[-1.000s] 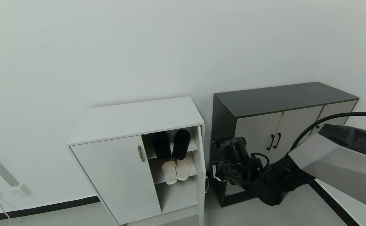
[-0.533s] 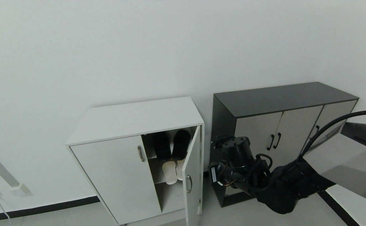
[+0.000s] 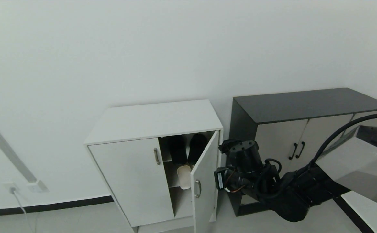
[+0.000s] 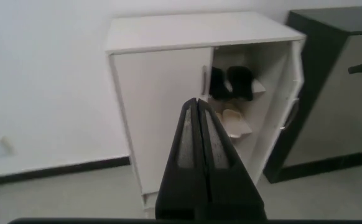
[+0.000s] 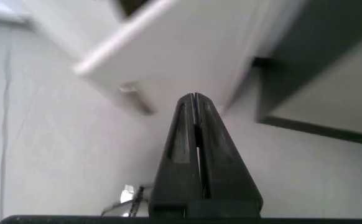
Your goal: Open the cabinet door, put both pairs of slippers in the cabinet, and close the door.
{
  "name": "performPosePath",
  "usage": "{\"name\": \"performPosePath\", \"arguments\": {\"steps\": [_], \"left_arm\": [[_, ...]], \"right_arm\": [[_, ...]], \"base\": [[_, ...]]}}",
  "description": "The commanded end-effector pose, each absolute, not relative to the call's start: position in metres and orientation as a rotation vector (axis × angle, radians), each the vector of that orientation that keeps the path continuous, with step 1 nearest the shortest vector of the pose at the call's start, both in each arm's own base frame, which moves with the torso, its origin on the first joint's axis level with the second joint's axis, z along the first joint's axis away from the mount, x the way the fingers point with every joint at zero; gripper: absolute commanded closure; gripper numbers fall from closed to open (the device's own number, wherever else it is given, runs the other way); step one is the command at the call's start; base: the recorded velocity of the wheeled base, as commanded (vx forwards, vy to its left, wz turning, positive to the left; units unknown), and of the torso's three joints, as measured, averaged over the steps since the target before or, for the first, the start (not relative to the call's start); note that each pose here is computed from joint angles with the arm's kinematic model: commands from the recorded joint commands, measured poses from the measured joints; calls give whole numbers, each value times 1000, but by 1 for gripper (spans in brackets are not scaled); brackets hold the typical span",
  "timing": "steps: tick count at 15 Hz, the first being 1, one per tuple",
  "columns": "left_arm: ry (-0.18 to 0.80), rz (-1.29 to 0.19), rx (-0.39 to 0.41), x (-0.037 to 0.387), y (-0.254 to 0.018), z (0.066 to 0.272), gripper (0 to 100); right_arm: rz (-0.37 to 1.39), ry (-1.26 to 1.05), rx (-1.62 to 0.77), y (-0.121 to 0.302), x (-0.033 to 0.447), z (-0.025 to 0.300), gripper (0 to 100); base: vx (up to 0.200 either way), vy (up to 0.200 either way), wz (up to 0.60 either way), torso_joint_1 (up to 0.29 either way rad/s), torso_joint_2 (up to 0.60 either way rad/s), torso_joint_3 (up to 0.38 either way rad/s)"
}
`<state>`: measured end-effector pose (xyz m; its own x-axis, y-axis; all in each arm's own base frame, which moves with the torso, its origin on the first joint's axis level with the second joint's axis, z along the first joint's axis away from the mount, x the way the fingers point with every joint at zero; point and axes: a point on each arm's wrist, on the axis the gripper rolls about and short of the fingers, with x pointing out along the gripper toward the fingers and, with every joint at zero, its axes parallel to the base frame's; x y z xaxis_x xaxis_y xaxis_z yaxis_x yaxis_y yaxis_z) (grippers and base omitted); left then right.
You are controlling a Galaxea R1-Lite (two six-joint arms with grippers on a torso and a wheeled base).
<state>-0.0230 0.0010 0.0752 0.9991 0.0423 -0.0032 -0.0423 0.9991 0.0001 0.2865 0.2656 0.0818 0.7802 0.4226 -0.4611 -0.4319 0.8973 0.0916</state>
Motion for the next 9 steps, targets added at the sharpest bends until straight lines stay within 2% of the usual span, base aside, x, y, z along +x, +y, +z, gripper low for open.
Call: {"name": "performPosePath", "arguments": {"steps": [1,9], "left_arm": [[3,43,0,-23,1,75,100],[3,43,3,-23,1,75,100]], "right_arm": [[480,492,-14,265,285,84,100],[499,422,-10,258,278,93,100]], "base": [[0,0,600,7,7,-2],[0,0,0,0,0,0]]}}
